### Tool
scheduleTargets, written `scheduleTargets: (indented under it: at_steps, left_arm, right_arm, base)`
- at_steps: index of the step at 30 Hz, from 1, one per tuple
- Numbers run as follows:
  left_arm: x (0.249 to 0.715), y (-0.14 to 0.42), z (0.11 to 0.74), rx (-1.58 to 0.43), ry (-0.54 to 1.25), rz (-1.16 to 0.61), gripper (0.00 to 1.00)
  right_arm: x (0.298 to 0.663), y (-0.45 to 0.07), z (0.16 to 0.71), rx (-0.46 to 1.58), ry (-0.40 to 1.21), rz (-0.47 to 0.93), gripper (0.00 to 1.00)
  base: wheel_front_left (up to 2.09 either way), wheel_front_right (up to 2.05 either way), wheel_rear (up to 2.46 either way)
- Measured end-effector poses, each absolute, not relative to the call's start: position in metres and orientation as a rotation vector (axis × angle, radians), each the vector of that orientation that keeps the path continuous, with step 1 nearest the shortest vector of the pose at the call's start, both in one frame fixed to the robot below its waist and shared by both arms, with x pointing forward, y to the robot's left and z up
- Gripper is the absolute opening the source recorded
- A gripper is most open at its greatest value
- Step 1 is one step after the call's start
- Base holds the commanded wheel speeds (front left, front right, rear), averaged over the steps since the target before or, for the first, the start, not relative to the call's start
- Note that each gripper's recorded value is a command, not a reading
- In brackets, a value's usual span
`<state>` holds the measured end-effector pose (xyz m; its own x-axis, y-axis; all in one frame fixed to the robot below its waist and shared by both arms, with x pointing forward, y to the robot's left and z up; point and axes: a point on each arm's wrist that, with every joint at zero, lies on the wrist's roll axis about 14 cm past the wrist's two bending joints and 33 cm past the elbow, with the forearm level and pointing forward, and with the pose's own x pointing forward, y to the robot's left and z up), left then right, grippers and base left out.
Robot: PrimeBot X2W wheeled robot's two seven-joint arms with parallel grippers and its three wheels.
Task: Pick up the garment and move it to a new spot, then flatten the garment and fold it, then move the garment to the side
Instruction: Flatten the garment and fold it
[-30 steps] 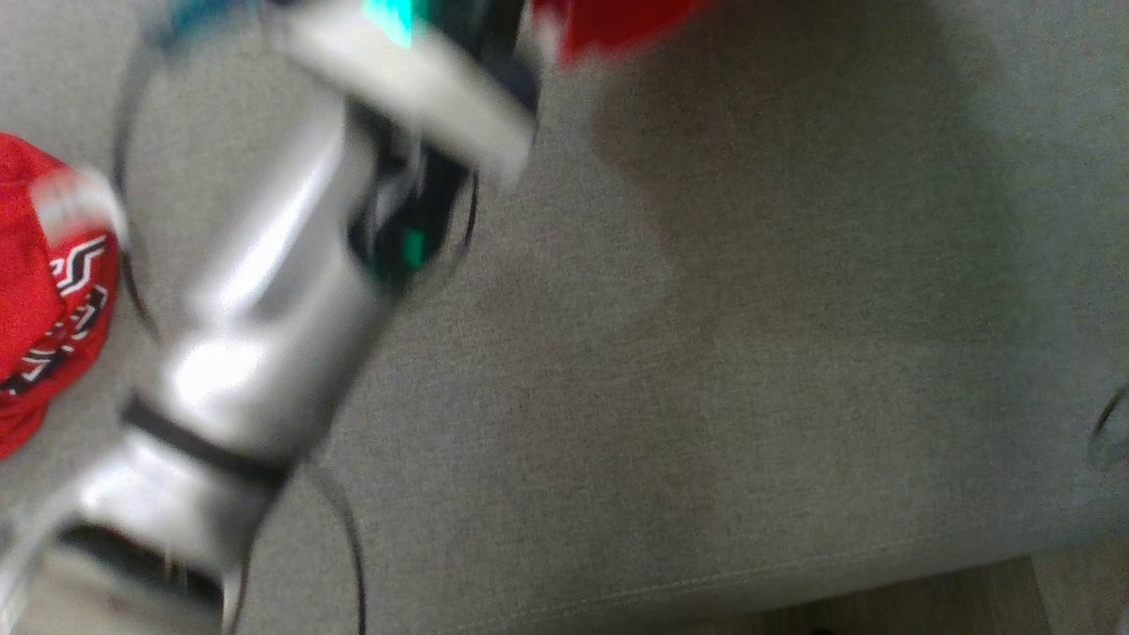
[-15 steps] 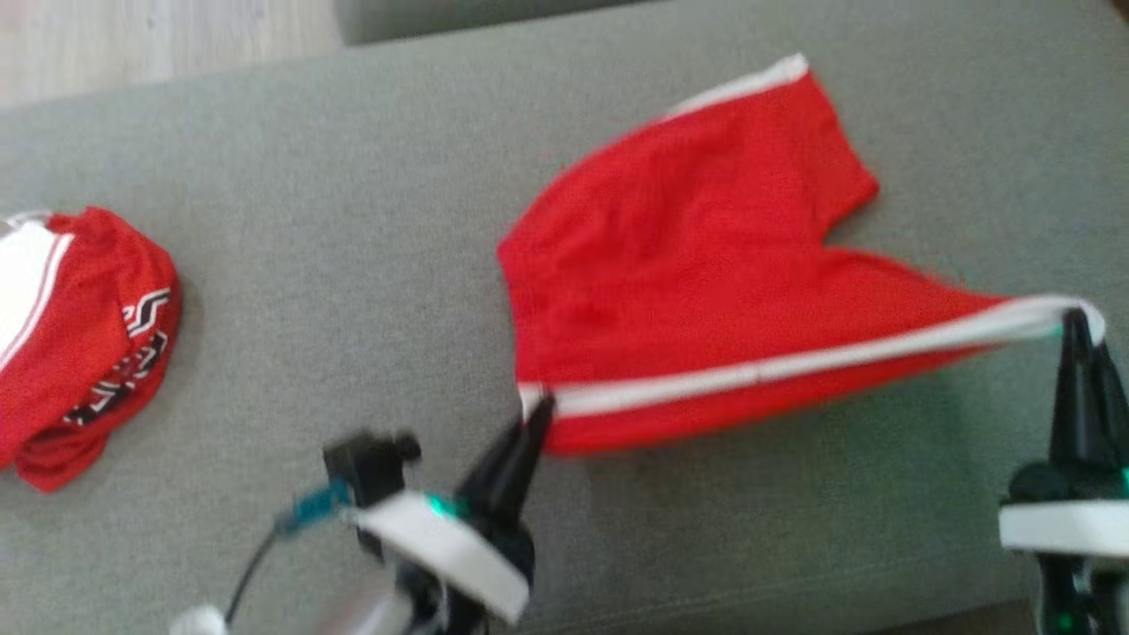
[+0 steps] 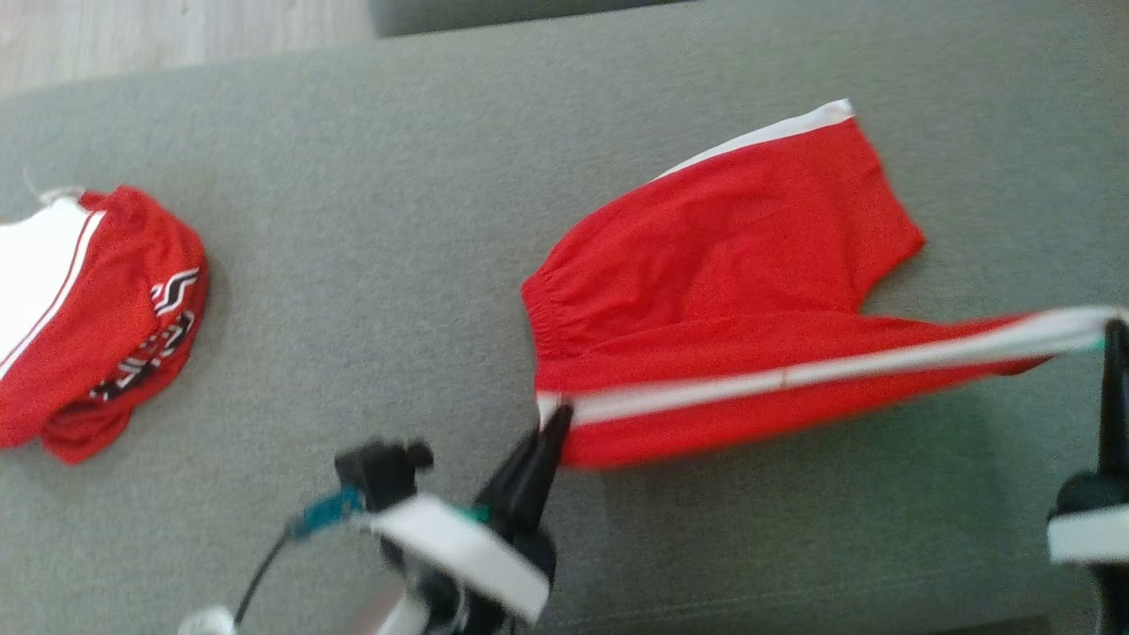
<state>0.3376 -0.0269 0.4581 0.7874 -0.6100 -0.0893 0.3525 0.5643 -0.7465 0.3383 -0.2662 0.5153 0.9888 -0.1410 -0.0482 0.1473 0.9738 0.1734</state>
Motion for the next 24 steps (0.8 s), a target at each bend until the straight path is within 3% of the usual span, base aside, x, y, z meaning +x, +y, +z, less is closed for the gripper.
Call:
scheduleTargets:
  at_steps: [10,18,24]
  left_arm:
    - [0.422,-0.024,0.469,-0.875,0.343,-0.488,0.0]
    - [0.46,-0.023,0.448,-0.918,0.423,-0.405,0.0]
    - [0.479,-0.025,0.439,-0.896,0.44,-0.398,0.0]
  right_arm:
    - [0.432,-0.268,0.496,0.08,0.192,-0.013,0.0]
    - [0.5,-0.254,0.467,0.043,0.329,0.075,0.0]
    - [0.53,-0.241,0.446,0.055,0.393,0.113,0.0]
  base:
    - [0.0,0.0,0.0]
    - [0.0,0.0,0.0]
    - [0.0,0.0,0.0]
